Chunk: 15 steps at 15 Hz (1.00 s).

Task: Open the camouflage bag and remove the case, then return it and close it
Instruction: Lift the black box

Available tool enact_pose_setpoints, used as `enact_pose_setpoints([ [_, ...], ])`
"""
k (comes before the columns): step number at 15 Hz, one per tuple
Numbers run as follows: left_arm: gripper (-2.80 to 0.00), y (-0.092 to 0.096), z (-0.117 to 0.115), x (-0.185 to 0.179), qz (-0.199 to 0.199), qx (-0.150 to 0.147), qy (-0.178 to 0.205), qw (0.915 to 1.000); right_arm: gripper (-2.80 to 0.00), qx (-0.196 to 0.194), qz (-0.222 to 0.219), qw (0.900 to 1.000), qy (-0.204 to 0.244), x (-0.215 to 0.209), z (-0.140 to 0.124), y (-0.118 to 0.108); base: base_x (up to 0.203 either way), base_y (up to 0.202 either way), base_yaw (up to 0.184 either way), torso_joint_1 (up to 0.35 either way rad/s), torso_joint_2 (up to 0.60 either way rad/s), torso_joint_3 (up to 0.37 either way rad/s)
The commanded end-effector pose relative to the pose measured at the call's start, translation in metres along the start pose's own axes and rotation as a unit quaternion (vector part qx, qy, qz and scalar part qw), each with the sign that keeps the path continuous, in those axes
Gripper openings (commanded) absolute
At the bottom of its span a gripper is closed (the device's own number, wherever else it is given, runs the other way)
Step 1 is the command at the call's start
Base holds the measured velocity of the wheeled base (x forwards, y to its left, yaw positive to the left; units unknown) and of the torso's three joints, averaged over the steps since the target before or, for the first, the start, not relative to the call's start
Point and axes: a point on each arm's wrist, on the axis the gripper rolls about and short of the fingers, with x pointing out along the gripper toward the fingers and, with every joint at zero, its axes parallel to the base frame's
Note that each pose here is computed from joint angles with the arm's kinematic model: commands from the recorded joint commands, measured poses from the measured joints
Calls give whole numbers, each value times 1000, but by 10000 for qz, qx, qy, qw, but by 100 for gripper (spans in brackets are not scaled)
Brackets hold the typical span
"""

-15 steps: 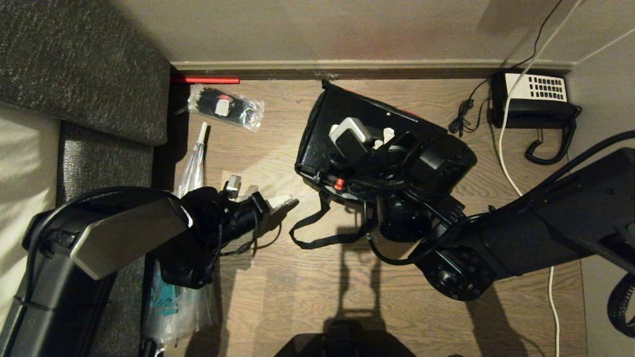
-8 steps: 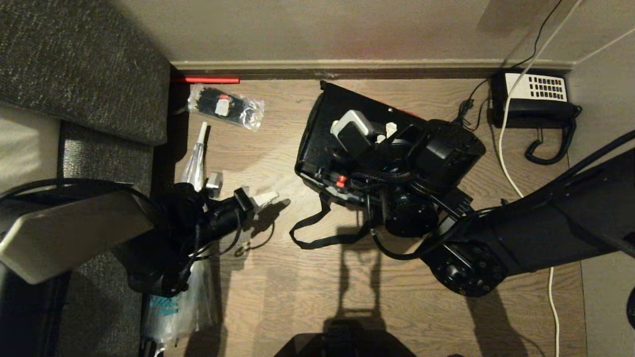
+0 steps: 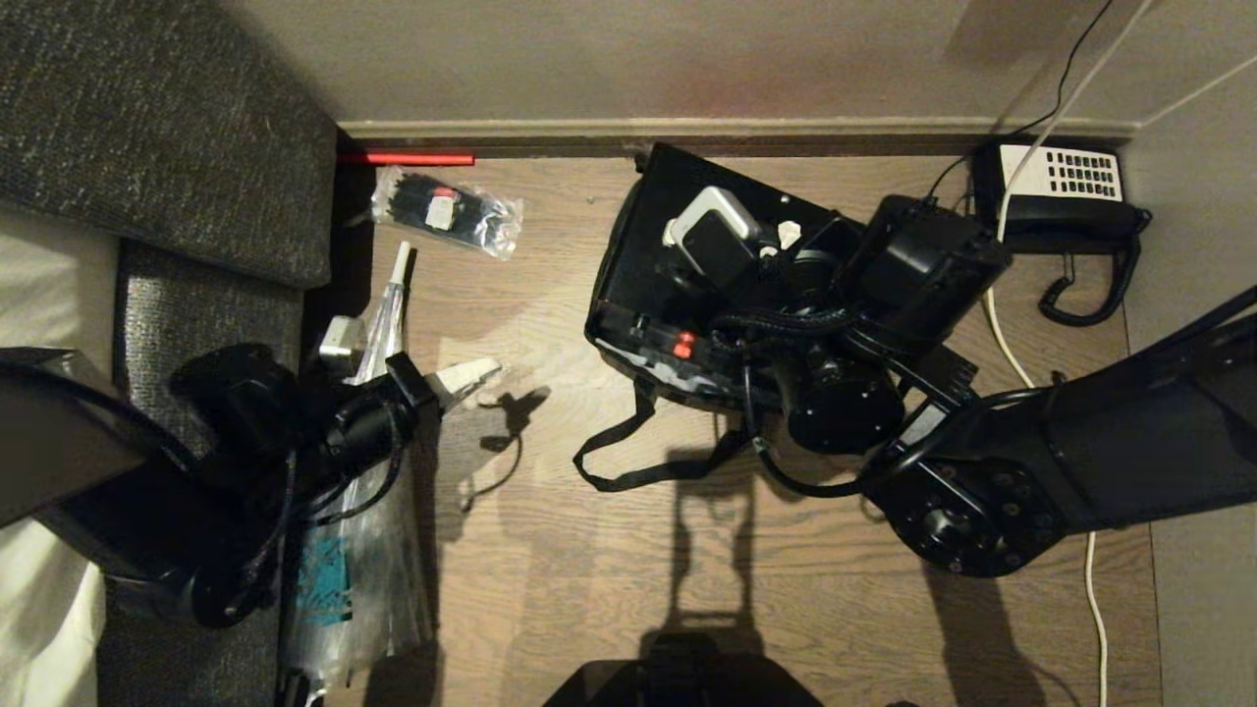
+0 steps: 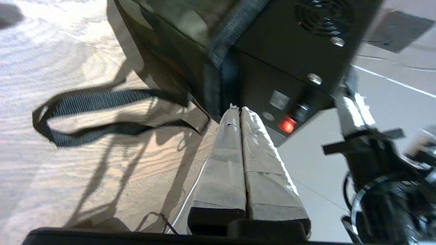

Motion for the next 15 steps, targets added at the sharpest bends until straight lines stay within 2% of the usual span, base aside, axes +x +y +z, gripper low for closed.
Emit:
enact_pose_setpoints([
  [1,-280,-24,3,-15,-167,142,-136,9997,-280,24,-41,10000,-13,-3,4,-12,0,0,0,0,0,0],
  [6,-280,-50,-3,-38,-245,256,-280,9990,-280,21,-26,10000,-34,-7,7,-25,0,0,0,0,0,0],
  [9,-280,-56,-8,-47,-227,259,-279,9990,-280,12,-26,10000,-42,-8,8,-26,0,0,0,0,0,0],
  [14,-280,-75,-17,-71,-278,448,-376,9979,-280,-13,-12,10000,-29,-7,8,-27,0,0,0,0,0,0],
  [15,-280,-77,-22,-78,-245,577,-375,9973,-280,-19,-7,10000,-27,-7,7,-26,0,0,0,0,0,0],
])
